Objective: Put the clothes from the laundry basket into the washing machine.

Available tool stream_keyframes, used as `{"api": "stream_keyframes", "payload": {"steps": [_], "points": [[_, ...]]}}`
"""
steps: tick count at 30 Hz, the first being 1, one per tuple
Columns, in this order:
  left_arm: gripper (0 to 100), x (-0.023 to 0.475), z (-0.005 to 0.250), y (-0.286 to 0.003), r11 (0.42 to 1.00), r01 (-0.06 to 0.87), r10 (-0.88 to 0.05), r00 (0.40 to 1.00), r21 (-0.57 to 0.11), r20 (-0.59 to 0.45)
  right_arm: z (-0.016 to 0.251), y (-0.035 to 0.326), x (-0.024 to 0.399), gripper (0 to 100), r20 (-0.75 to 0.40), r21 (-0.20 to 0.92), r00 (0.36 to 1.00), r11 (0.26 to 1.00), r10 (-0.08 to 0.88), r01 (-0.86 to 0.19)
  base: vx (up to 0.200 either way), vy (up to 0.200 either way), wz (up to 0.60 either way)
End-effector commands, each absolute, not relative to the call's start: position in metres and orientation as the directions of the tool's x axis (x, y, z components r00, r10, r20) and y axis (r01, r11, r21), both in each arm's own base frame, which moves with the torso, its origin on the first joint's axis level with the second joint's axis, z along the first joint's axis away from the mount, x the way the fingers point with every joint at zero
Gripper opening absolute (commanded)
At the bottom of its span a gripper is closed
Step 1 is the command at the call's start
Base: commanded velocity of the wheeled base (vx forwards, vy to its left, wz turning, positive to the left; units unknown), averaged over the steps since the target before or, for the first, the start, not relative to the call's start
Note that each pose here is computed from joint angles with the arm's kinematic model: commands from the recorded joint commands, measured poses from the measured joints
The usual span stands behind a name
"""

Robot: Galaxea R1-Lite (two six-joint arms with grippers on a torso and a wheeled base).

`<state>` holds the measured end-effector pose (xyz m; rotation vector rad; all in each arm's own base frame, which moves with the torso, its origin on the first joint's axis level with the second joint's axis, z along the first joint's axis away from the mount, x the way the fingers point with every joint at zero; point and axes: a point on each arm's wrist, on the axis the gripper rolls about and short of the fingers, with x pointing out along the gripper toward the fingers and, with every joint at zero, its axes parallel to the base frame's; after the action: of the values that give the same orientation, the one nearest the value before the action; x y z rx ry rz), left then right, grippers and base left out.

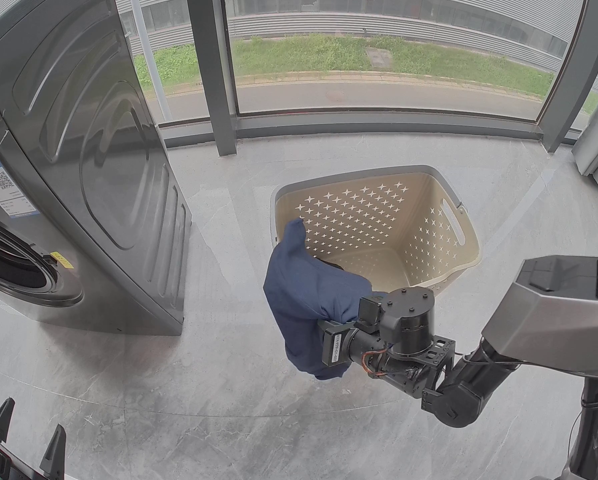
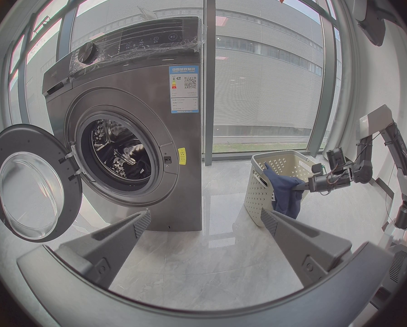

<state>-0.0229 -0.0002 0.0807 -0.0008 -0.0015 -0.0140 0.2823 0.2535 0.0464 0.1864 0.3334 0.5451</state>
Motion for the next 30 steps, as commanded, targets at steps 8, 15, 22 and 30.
{"api": "stream_keyframes", "payload": {"steps": [8,15,22,30], "points": [[100,-0.023,0.076,0.0,1.0,0.014,-0.014,1.0,-0.002,0.0,0.15,0.22,0.207,0,-0.039,0.354,0.779,0.738,0.625,-0.574,0.0,0.0,0.0],[100,-0.023,0.076,0.0,1.0,0.015,-0.015,1.0,-0.002,0.002,0.173,0.186,0.181,0,0.047,0.314,0.784,0.736,0.619,-0.6,0.0,0.0,0.0],[100,-0.023,0.076,0.0,1.0,0.014,-0.014,1.0,-0.003,0.0,0.185,0.156,0.192,0,0.174,0.227,0.831,0.799,0.529,-0.557,-0.029,0.0,0.0],[100,-0.023,0.076,0.0,1.0,0.015,-0.015,1.0,-0.005,0.0,0.188,0.154,0.193,0,0.197,0.192,0.827,0.807,0.526,-0.559,-0.2,0.0,0.0]]}}
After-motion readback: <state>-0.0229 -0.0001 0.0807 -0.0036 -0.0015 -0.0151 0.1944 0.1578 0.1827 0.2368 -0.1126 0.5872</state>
